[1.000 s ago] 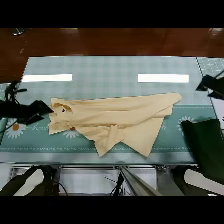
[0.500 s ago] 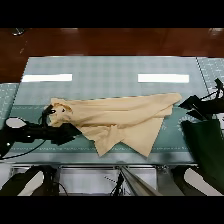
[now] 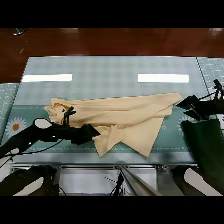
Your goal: Fold the shirts.
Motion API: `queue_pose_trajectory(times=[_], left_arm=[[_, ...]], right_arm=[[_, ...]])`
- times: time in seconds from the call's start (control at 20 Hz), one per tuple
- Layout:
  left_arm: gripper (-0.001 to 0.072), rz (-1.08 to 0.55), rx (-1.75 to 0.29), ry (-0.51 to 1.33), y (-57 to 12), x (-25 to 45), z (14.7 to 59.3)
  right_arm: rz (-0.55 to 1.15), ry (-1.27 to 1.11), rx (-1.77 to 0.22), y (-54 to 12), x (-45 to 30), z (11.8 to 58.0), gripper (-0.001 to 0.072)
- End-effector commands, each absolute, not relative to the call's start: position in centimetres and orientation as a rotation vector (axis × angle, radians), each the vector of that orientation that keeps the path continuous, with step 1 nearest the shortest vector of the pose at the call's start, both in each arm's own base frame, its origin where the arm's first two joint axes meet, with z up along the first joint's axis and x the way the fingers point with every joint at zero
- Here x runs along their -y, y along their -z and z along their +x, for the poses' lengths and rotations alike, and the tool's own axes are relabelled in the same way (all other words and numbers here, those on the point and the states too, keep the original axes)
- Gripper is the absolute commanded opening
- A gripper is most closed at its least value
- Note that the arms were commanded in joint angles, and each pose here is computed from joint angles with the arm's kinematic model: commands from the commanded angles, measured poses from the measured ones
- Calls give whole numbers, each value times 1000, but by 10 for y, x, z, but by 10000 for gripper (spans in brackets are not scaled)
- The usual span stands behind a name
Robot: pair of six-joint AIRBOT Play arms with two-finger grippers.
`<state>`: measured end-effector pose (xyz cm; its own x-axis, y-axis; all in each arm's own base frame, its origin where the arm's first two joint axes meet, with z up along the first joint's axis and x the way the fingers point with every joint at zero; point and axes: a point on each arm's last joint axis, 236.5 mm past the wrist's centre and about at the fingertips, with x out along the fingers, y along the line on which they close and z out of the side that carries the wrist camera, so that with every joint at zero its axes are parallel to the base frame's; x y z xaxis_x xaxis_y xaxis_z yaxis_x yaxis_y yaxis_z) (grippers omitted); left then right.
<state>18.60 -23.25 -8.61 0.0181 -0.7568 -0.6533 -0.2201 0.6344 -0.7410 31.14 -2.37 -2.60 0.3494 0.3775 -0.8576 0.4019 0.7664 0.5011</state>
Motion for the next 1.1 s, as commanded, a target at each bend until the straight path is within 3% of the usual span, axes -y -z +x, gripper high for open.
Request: queue_pose_trajectory(times=[0.0,0.05,0.1,0.25,0.6,1.05], left_arm=[[695,-798,-1463,494,89,247,209],[545,-793,-1443,499,85,249,216],[52,-775,-1421,524,80,252,223],[24,-732,-1351,583,64,256,240],[24,-730,-1330,594,57,259,247],[24,-734,-1330,594,57,259,247]], right_arm=[[742,28,-1230,26,27,315,622],[734,36,-1222,26,30,316,622],[718,51,-1214,28,34,318,622],[693,90,-1198,35,46,323,622],[846,41,-1257,79,28,343,622],[787,-74,-1363,98,-14,391,621]])
